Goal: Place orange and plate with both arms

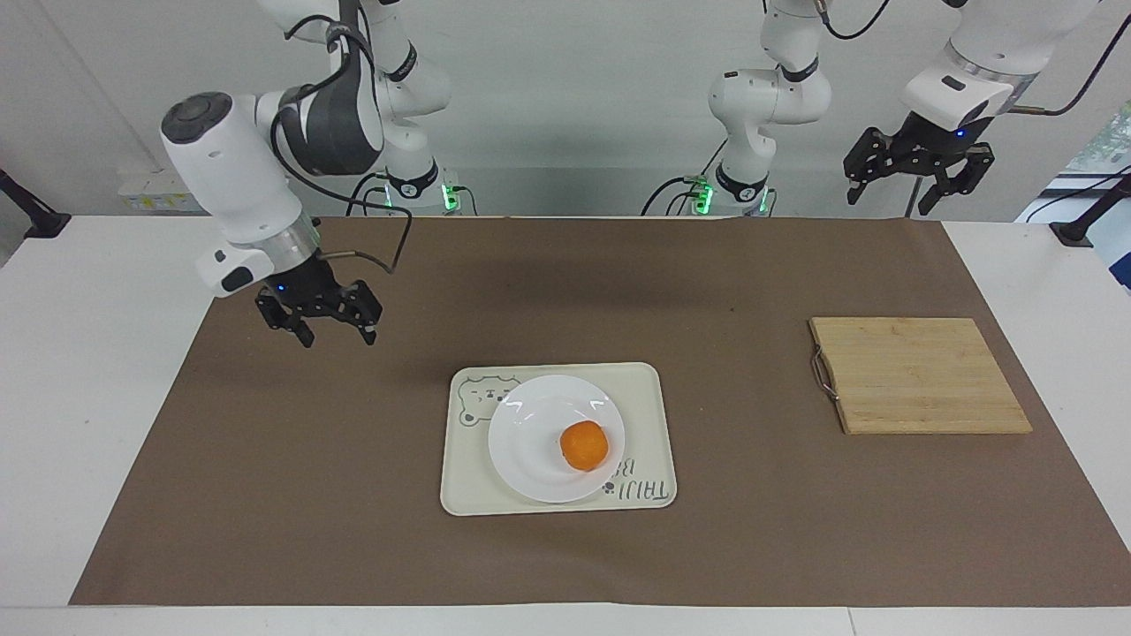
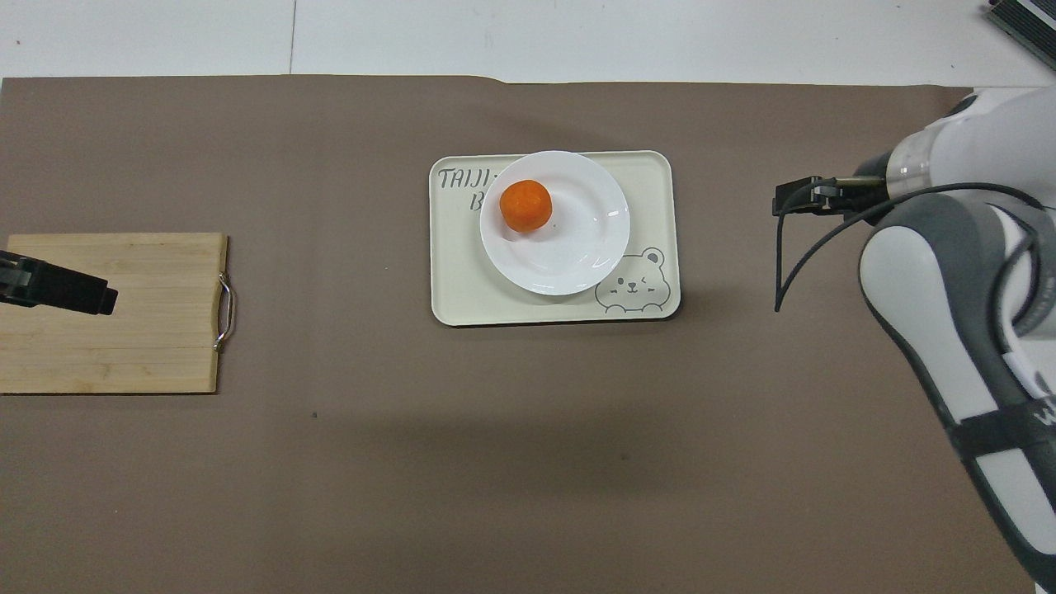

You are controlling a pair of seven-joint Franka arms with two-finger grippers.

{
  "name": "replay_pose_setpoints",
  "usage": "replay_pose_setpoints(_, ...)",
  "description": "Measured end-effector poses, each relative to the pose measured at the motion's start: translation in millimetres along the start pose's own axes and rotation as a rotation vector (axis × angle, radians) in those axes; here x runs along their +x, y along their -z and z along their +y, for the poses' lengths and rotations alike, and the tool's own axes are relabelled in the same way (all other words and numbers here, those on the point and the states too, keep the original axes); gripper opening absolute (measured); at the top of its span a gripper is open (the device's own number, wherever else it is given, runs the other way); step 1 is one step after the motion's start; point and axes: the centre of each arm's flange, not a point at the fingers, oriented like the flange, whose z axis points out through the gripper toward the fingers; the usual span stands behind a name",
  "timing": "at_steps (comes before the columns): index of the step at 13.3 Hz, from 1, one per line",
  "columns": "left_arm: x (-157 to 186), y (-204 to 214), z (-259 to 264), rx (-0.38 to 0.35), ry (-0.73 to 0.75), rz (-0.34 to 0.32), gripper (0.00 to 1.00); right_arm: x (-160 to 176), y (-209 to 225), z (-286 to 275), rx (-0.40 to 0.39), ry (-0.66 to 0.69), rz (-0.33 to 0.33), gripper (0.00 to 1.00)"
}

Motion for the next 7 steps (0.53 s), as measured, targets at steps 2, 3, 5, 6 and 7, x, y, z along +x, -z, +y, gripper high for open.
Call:
replay_pose_setpoints(2,0.0,0.0,0.0,0.0,0.001,0.0,1.0,-15.1,33.2,9.7,-0.01,-0.019,-0.033,1.0)
replay_pose_setpoints(3,0.0,0.1,0.2,-0.001,0.002,0.0,1.0,-21.1,51.0,10.7,-0.014,-0.04,-0.052,1.0)
replay_pose_setpoints(5,0.4,0.4,1.0,-0.001,0.001,0.004,1.0,-28.8,79.5,8.5,-0.035,-0.061,-0.081,1.0)
replay_pose_setpoints(6,1.0,0.9,0.9,-0.001,0.002,0.009,1.0,-31.7,88.9,8.5,-0.056,-0.06,-0.095,1.0)
replay_pose_setpoints(7,2.0,1.7,1.0,-0.002,0.001,0.019,1.0,-34.7,96.0,8.9,-0.072,-0.059,-0.112,1.0)
